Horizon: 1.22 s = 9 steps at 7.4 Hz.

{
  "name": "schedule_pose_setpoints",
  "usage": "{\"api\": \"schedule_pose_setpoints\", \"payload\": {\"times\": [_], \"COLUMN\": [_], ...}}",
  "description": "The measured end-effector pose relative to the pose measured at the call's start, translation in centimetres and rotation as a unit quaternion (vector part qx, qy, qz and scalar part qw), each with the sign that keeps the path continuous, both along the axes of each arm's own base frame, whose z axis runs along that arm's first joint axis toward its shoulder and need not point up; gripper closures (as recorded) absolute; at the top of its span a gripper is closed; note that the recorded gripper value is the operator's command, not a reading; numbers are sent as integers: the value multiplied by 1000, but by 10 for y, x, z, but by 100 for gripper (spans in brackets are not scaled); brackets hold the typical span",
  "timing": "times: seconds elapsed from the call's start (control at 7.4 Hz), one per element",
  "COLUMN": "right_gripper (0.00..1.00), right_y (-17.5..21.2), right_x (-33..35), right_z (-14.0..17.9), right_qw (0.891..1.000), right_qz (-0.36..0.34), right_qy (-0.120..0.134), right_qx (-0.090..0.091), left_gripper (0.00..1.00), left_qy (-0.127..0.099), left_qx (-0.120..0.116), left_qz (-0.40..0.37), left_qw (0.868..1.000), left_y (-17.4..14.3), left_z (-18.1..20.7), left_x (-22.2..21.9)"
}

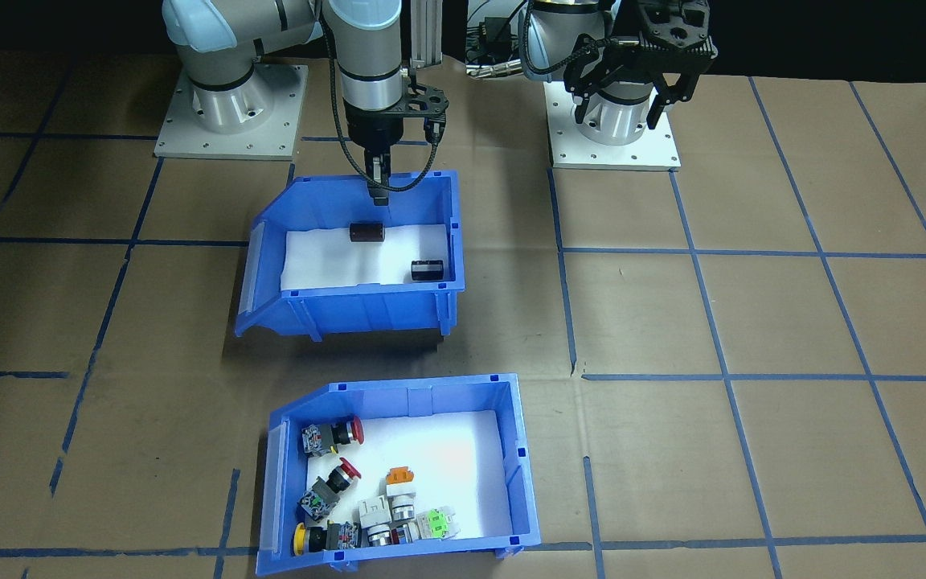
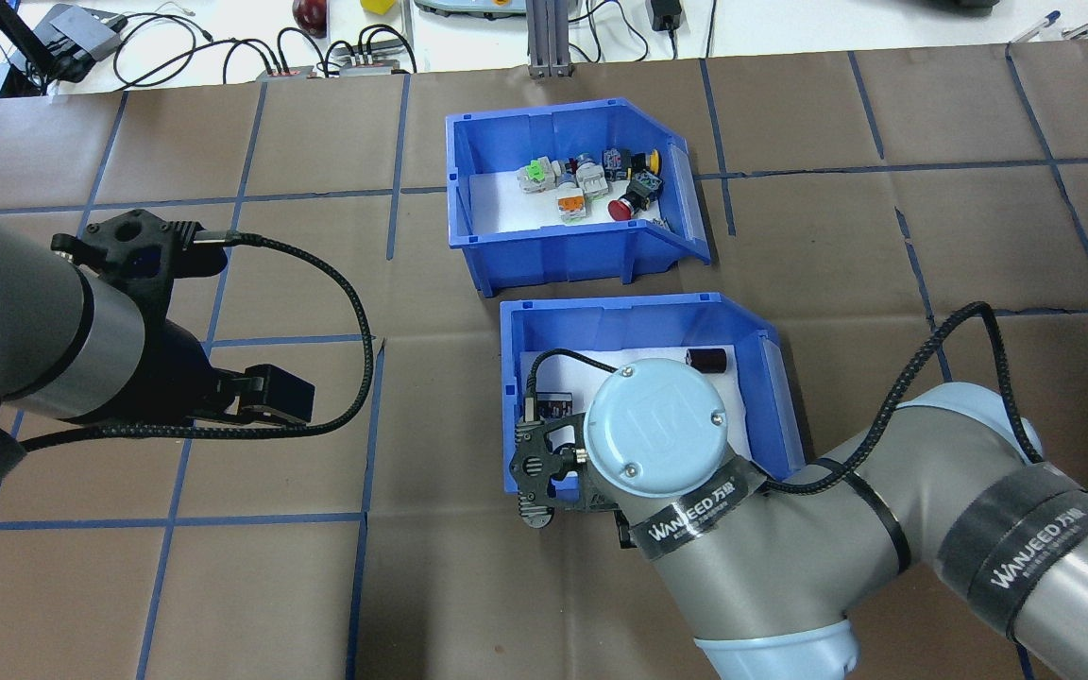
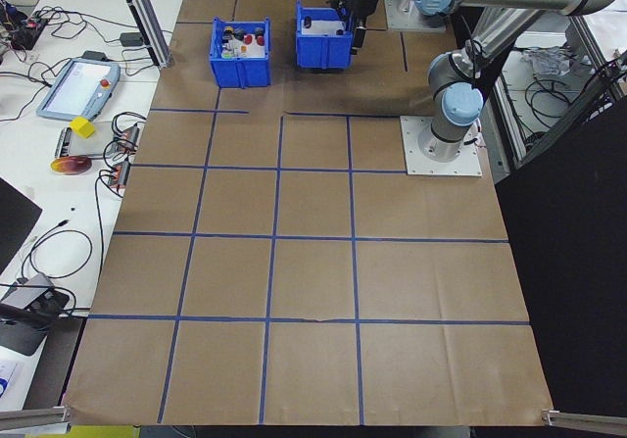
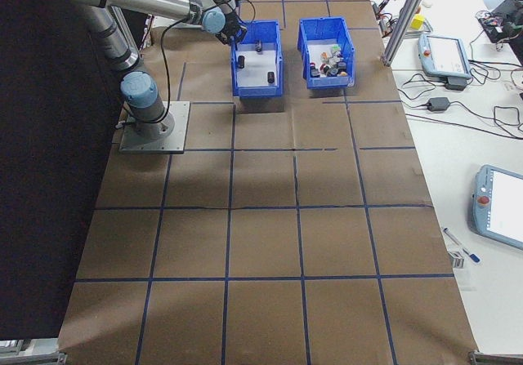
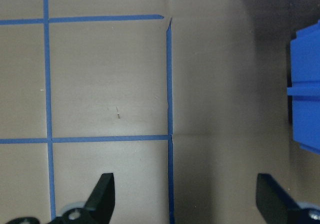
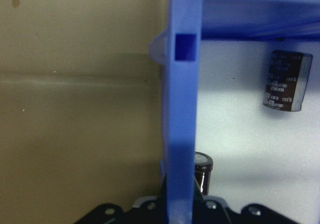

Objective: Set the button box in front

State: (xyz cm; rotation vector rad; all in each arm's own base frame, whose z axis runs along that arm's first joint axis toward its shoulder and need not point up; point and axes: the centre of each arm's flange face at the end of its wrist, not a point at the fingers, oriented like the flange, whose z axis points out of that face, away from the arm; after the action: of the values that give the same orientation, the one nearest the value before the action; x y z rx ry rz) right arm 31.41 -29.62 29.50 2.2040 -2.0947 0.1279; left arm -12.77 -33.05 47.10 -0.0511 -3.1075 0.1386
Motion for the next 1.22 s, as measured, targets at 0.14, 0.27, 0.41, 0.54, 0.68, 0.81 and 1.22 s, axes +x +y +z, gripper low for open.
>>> {"api": "schedule_pose_setpoints", "payload": {"times": [0.14, 0.27, 0.41, 0.54, 0.68, 0.81, 1.22], "right_gripper": [88, 21, 0, 0, 0, 0, 0], "right_y": [0, 0, 0, -1, -2, -6, -23], "right_x": [3, 6, 8, 9, 10, 12, 12], "right_z": [-2, -5, -6, -6, -1, 9, 59], "right_qw": [1000, 1000, 1000, 1000, 1000, 1000, 998], "right_qz": [-3, -6, -9, -16, -23, -26, -38], "right_qy": [4, 6, 4, 1, 0, 1, 28], "right_qx": [0, 2, 3, 3, 2, 2, 40], "left_gripper": [0, 0, 0, 0, 0, 0, 0], "left_qy": [-5, -17, -26, -29, -31, -31, -31], "left_qx": [4, 8, 10, 11, 13, 15, 22], "left_qz": [0, 0, -1, -1, -2, -4, -6], "left_qw": [1000, 1000, 1000, 1000, 999, 999, 999], "left_y": [-19, -36, -48, -58, -67, -78, -108], "left_z": [7, 12, 15, 17, 17, 18, 16], "left_x": [1, 4, 5, 5, 6, 6, 7]}}
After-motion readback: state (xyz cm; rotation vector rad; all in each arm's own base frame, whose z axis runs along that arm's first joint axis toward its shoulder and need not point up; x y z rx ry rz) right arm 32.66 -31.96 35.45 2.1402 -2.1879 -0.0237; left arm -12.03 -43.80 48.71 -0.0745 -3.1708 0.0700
